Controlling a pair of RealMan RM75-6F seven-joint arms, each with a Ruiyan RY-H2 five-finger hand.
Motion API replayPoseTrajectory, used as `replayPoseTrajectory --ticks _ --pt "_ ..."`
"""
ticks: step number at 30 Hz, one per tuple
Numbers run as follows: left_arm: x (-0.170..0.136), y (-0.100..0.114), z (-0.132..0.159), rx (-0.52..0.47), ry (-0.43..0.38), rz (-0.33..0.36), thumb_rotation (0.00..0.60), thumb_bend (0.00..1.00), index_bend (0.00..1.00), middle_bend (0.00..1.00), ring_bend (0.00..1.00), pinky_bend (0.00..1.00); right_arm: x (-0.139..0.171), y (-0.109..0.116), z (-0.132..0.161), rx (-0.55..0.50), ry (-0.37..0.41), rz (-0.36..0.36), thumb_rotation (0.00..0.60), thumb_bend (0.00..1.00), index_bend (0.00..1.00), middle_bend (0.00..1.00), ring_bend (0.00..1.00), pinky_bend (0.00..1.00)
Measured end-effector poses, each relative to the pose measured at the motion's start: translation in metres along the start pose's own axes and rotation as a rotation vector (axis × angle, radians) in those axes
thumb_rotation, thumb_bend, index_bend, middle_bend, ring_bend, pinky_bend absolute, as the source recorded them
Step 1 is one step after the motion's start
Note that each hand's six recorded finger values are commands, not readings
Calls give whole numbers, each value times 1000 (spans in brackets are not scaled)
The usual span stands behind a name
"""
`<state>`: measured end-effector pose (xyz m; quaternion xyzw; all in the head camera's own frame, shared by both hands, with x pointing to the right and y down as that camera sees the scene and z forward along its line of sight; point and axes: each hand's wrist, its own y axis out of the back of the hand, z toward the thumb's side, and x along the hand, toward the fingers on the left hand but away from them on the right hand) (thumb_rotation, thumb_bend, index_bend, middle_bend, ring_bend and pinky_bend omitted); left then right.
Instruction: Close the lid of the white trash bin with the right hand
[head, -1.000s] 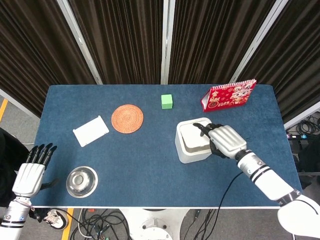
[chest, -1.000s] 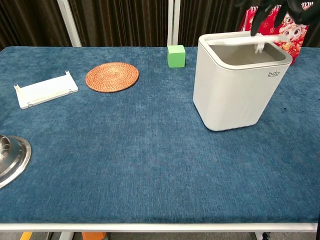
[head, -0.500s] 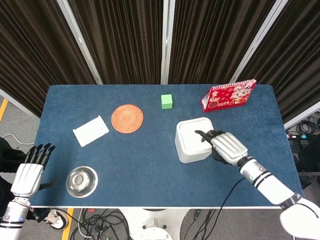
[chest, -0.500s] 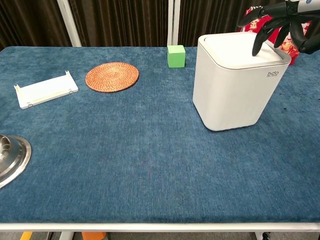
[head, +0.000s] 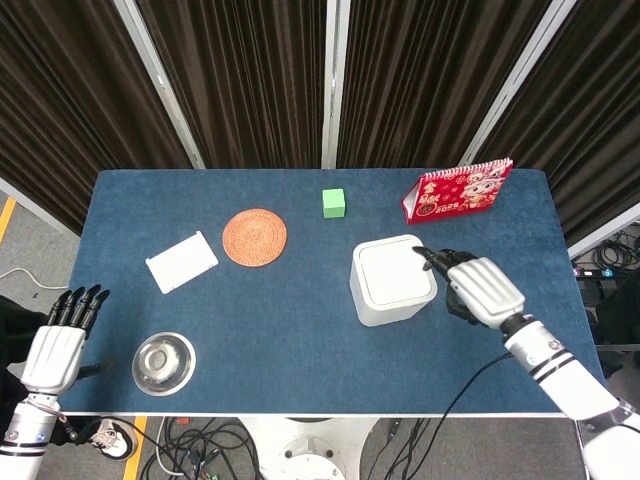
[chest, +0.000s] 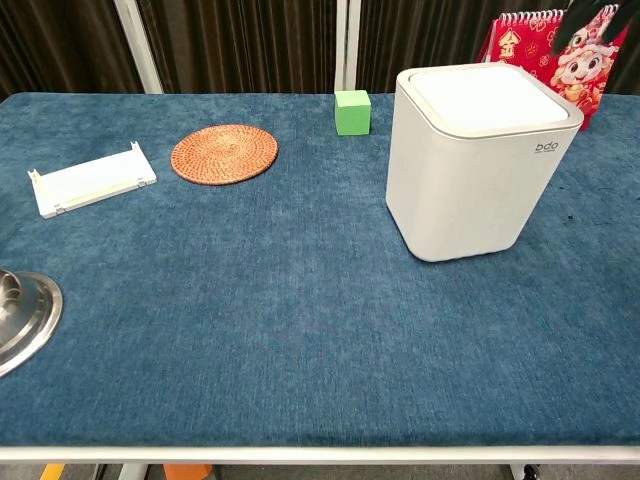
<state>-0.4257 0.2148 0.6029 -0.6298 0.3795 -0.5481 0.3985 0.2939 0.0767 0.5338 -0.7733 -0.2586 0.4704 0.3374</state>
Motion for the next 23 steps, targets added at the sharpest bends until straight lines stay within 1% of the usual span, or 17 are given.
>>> replayPoseTrajectory --ticks 3,5,7,9,10,12,14,16,17,19,21,23 --pt "1 3 2 -4 -4 7 600 0 74 55 0 77 21 5 -18 14 -39 -62 600 1000 0 264 168 244" --pt "2 5 4 -7 -9 14 600 0 74 55 0 77 40 5 -35 35 -79 -107 600 1000 0 264 168 244" --pt "3 8 8 -9 -18 25 600 0 74 55 0 77 61 2 -53 56 -128 -153 600 1000 0 265 166 239" --pt "3 10 11 -9 -23 32 600 0 73 55 0 77 82 -5 -68 67 -174 -190 600 961 0 263 156 230" --pt "3 10 11 -8 -24 32 600 0 74 55 0 77 97 -12 -78 68 -207 -212 600 894 0 250 141 222" --pt "2 9 12 -6 -26 27 600 0 74 55 0 77 120 -25 -92 57 -253 -235 600 702 0 195 87 191" --pt "2 10 13 -5 -28 23 600 0 74 55 0 77 140 -41 -106 36 -293 -256 600 463 0 82 15 89" --pt "2 11 13 -5 -30 25 600 0 74 55 0 77 154 -54 -118 25 -328 -284 600 298 0 10 0 10" --pt "1 12 13 -6 -29 28 600 0 73 55 0 77 160 -59 -123 29 -345 -300 600 213 0 0 0 0" --pt "0 13 12 -6 -24 32 600 0 74 55 0 77 168 -73 -132 46 -395 -336 600 94 0 0 0 0" --pt "-1 10 11 -5 -19 27 600 0 74 55 0 77 173 -88 -137 44 -447 -351 600 47 0 0 0 0" --pt "-3 8 11 -7 -15 20 600 0 73 55 0 77 176 -101 -141 37 -504 -351 600 26 0 0 0 0"
